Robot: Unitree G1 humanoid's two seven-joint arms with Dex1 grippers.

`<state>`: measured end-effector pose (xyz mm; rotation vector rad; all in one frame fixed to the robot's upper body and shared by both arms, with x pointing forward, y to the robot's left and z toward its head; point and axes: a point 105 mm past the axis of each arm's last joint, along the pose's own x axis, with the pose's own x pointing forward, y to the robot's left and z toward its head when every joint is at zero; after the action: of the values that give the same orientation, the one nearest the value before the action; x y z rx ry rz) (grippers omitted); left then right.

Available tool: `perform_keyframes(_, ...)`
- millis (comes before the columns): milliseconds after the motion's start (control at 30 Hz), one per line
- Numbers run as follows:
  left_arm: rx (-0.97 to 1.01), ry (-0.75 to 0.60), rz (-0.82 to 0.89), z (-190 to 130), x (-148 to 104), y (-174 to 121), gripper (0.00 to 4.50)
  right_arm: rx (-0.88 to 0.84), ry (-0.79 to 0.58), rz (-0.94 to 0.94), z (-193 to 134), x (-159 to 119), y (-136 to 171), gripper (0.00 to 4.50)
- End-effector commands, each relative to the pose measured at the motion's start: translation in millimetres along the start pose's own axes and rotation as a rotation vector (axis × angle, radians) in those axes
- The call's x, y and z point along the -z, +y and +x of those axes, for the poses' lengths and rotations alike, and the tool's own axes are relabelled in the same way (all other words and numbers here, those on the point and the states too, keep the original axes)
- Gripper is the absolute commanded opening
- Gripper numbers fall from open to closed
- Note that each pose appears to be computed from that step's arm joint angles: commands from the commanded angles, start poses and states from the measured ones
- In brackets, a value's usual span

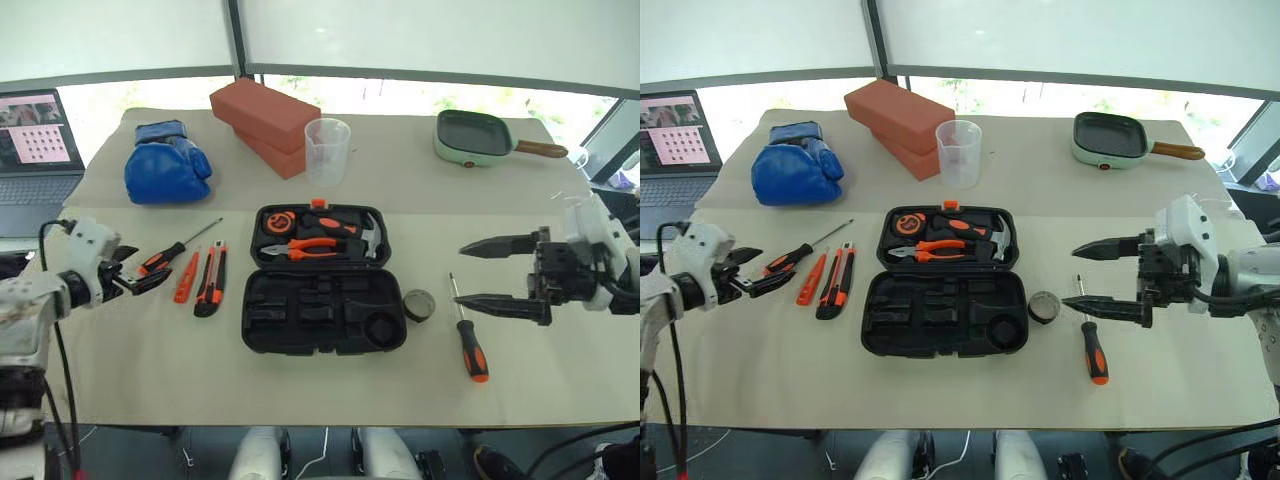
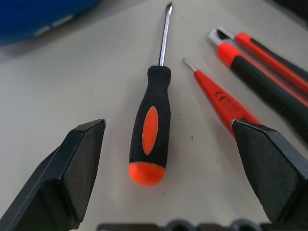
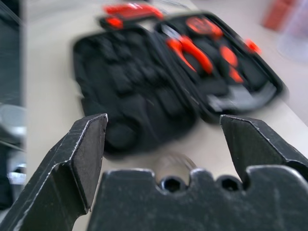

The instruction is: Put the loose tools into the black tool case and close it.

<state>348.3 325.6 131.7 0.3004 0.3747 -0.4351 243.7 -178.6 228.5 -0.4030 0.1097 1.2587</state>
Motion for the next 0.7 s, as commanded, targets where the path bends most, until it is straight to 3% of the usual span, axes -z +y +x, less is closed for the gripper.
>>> perform_keyframes(33,0.0,0.012,0.035,11,-11,12,4.5,-0.017,-0.042,-0.067,8,-22,16,4.34)
perform_keyframes(200,0.04,0.055,0.024,23,-8,12,4.5,-0.052,-0.04,-0.039,13,-25,32,4.34)
perform_keyframes(233,0.042,0.064,0.023,25,-6,12,3.98,-0.048,-0.042,-0.04,13,-25,34,4.5)
perform_keyframes(267,0.045,0.07,0.028,26,-5,12,3.79,-0.044,-0.043,-0.039,13,-26,35,4.5)
perform_keyframes(500,0.041,0.096,0.049,28,2,13,1.24,-0.02,-0.041,-0.045,11,-27,33,4.5)
perform_keyframes(600,0.032,0.044,0.03,24,-8,18,0.9,-0.009,-0.039,-0.048,11,-27,30,4.5)
perform_keyframes(700,0.074,-0.123,0.002,12,-48,20,0.9,0.013,-0.033,-0.042,9,-25,26,4.5)
